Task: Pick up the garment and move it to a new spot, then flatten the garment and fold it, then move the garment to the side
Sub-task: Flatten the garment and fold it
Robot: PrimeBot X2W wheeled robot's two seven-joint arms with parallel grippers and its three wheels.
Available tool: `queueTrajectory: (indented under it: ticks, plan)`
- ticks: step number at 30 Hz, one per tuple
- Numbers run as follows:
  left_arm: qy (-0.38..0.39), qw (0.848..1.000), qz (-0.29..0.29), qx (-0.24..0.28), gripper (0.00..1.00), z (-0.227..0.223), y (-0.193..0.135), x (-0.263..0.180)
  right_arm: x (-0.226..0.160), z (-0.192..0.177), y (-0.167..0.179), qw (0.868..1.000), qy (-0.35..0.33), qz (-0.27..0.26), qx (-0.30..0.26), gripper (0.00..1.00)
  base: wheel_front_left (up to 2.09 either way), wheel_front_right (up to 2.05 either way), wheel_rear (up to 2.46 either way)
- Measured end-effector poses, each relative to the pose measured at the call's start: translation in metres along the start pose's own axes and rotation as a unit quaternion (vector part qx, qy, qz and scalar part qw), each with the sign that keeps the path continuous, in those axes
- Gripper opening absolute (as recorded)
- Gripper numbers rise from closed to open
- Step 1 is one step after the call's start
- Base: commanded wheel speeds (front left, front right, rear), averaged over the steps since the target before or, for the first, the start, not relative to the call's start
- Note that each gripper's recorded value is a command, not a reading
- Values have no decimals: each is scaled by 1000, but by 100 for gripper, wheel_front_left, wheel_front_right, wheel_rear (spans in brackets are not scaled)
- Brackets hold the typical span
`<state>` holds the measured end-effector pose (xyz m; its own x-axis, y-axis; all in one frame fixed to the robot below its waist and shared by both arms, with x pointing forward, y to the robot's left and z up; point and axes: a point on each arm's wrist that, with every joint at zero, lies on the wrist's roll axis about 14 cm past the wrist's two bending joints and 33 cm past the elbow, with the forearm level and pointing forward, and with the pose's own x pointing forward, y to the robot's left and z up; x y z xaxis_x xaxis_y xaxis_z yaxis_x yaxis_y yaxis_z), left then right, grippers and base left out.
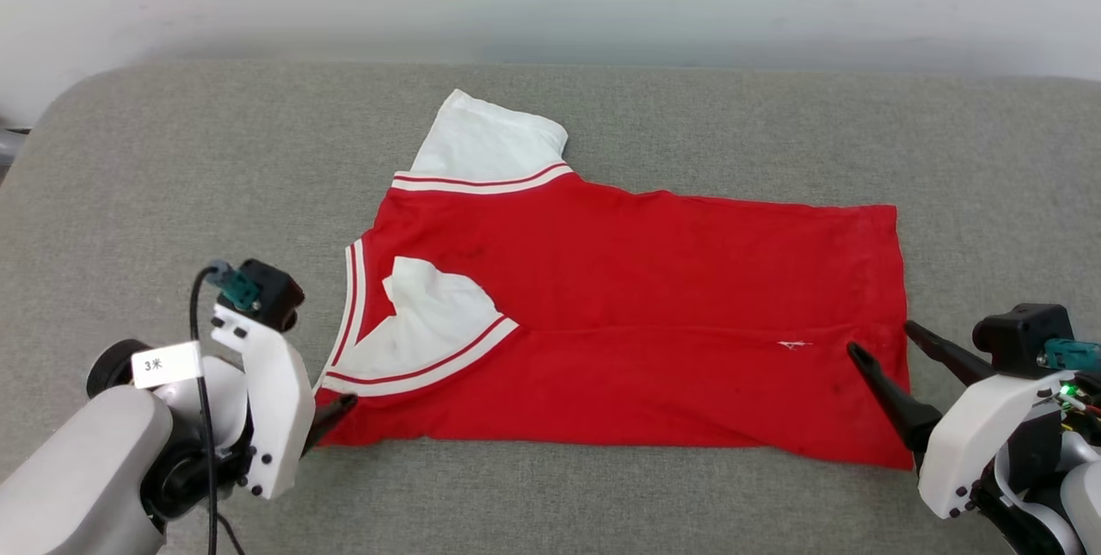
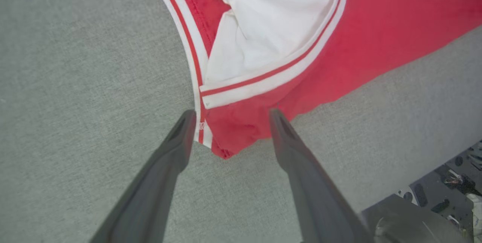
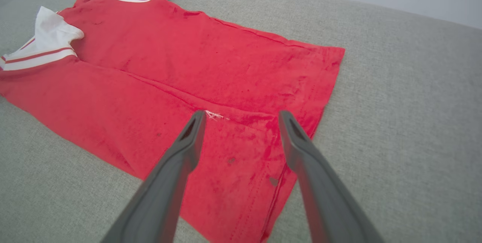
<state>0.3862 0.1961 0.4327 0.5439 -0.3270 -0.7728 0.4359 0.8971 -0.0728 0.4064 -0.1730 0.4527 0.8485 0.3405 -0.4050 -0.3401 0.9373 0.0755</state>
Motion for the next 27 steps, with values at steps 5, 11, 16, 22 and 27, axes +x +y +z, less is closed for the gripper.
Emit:
queueTrajectory:
  ticks: [5,11,16,22,27]
  plan:
    - [39,999,-3,-5,100,-13,1,9,0,-5,-3,1000,6,-5,7,100,0,0,0]
    - [100,994,-5,-33,100,-39,8,33,5,-12,-11,1000,16,-13,11,100,0,0,0]
    - [125,991,-7,-41,100,-50,11,44,7,-16,-14,1000,20,-17,14,100,0,0,0]
    - [113,992,-9,-48,0,-49,9,45,2,-9,-20,1000,15,-23,7,100,0,0,0]
    - [84,996,-13,-41,0,-39,5,36,-7,8,-29,999,14,-29,-24,100,0,0,0]
